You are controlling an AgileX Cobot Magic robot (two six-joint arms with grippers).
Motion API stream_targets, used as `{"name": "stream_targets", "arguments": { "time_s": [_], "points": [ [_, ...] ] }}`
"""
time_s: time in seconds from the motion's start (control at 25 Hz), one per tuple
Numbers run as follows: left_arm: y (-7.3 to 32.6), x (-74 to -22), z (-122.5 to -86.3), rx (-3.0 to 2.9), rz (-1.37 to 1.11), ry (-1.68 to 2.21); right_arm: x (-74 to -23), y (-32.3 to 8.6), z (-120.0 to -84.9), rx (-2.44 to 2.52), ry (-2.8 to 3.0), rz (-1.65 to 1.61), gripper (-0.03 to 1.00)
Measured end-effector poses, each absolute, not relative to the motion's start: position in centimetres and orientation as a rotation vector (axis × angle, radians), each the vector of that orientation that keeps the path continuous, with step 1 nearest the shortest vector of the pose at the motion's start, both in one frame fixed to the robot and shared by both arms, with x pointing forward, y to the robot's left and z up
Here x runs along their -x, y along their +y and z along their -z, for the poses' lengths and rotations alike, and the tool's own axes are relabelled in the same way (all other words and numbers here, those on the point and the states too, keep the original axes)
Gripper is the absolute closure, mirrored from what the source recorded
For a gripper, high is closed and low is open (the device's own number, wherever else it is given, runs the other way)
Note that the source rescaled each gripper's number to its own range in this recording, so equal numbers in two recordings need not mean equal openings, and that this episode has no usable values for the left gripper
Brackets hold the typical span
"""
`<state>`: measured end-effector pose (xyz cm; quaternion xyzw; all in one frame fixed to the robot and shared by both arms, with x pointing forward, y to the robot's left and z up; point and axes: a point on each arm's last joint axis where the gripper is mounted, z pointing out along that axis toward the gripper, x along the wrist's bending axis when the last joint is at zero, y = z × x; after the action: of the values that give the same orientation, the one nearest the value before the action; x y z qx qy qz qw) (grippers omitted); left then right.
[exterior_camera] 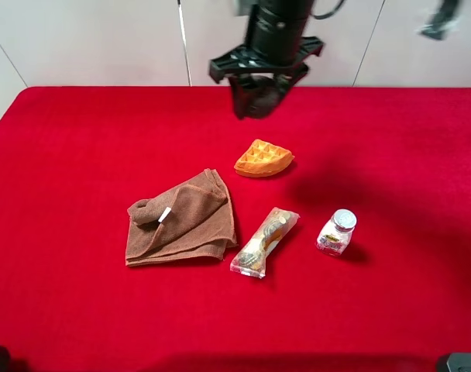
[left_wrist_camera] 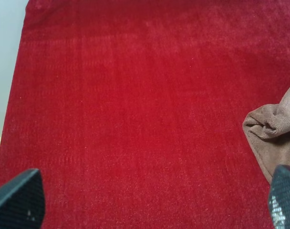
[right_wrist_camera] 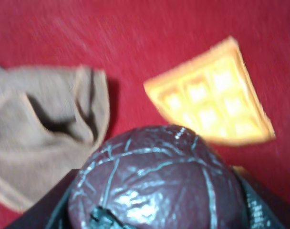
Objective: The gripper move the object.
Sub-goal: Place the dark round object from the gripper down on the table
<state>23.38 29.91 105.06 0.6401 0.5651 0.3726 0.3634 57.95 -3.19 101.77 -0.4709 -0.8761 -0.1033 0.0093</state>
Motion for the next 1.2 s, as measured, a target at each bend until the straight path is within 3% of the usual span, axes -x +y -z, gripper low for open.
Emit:
{"name": "stream_targets", "arguments": {
  "time_s": [0.52,1.2],
  "points": [
    [29.9,-23.4,-105.1,-1.648,-0.959,1.454,-61.5,0.9,-97.8,1.454,-2.721,0.371,0.97],
    [29.9,-23.4,-105.1,-1.648,-0.959,1.455,-63.3,2.8,-92.3,1.521,-2.648,0.456,0.97]
  ]
}}
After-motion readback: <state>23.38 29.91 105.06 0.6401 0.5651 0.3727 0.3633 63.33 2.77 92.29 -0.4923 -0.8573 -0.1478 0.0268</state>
